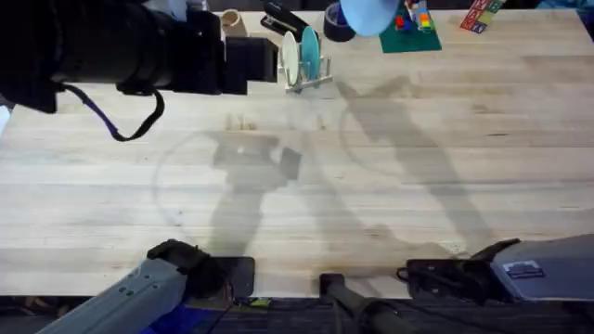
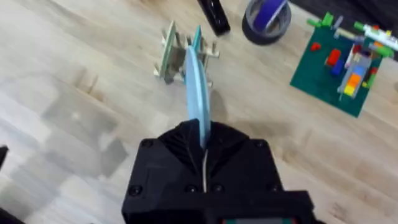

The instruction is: Pick up the plates from the table one by one and place each into a slot on the dish rack.

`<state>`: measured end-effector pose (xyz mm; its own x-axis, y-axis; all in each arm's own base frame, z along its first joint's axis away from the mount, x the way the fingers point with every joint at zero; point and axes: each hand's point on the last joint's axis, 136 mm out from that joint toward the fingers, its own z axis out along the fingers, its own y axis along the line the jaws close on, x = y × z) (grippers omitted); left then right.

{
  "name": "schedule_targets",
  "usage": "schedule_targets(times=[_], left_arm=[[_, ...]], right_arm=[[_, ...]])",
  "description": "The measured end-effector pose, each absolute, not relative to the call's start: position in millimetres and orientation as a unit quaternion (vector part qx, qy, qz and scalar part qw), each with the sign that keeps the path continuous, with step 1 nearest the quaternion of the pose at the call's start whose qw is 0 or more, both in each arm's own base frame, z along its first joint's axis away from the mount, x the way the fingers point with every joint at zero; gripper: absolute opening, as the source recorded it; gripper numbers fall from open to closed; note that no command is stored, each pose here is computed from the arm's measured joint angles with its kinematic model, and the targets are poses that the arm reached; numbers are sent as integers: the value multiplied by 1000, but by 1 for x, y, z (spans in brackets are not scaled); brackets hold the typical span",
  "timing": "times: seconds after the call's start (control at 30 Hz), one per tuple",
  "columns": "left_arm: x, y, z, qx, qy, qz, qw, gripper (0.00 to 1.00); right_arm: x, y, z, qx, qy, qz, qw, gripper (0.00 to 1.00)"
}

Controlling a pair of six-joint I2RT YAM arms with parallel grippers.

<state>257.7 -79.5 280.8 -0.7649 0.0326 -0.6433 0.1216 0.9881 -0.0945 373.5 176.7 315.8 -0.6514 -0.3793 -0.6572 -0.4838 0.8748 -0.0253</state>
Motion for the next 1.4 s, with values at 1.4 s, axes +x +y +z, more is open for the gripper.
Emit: schedule_targets(times=[1.4], left_arm=[[258,-79,281,41,937,-65,340,995]], right_arm=[[446,241,264,-156,929,90,324,28]])
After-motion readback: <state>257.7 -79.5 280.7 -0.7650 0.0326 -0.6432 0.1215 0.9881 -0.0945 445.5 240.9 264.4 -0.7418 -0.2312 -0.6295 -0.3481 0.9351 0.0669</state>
